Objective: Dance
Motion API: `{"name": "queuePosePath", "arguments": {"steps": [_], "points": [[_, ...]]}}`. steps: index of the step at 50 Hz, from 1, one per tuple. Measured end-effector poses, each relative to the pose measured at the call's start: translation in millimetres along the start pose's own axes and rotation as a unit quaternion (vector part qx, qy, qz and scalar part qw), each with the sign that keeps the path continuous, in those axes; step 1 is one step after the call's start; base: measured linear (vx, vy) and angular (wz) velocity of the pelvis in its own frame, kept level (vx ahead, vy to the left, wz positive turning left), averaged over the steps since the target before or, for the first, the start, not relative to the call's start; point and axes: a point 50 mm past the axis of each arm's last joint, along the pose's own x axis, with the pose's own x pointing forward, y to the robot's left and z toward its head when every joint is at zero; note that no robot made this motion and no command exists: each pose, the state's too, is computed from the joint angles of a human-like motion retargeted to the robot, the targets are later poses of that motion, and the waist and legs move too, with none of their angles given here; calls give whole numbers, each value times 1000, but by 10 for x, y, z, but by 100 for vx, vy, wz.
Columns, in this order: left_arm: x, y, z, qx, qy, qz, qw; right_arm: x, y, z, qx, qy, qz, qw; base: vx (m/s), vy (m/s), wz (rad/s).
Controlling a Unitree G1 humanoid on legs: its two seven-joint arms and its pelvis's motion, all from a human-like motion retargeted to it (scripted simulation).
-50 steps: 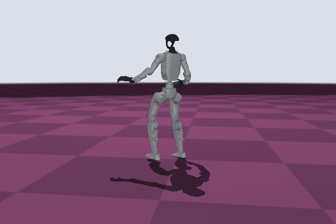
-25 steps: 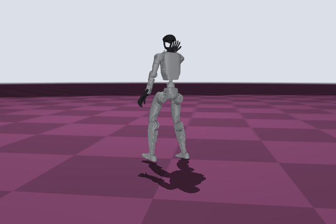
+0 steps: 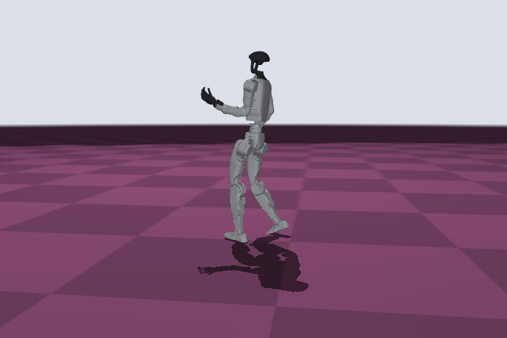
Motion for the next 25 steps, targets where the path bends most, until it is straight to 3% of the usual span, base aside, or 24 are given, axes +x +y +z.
{"name": "queuePosePath", "arguments": {"steps": [4, 6, 9, 12, 15, 20, 22, 25], "points": [[194, -561, 783, -80, -207, -34, 974, -93, 609, -1046, 67, 231, 42, 970, 43, -56, 96], [163, -826, 1049, -102, -266, -58, 957, -207, 929, -1338, 82, 317, 52, 943, 52, 40, 179], [21, -1080, 1246, -115, -305, -101, 940, -277, 1254, -1483, 78, 394, 55, 914, 44, 32, 118], [-124, -1166, 1166, -102, -285, -125, 945, -42, 1291, -1279, 90, 377, 17, 922, 11, -13, 99], [-194, -970, 808, -4, -219, -106, 970, 427, 1089, -700, 108, 258, -32, 959, -21, -24, 75], [-515, 327, 88, 304, 25, -39, 952, 900, 421, 1270, 86, -137, -77, 984, -49, -25, 80], [-812, 908, -83, 388, 164, -17, 907, 642, 248, 2207, 80, -340, -74, 934, -58, -30, 56], [-1365, 1700, -72, 475, 345, 0, 809, -282, 250, 3272, 60, -623, -52, 778, -48, -35, -1]]}}
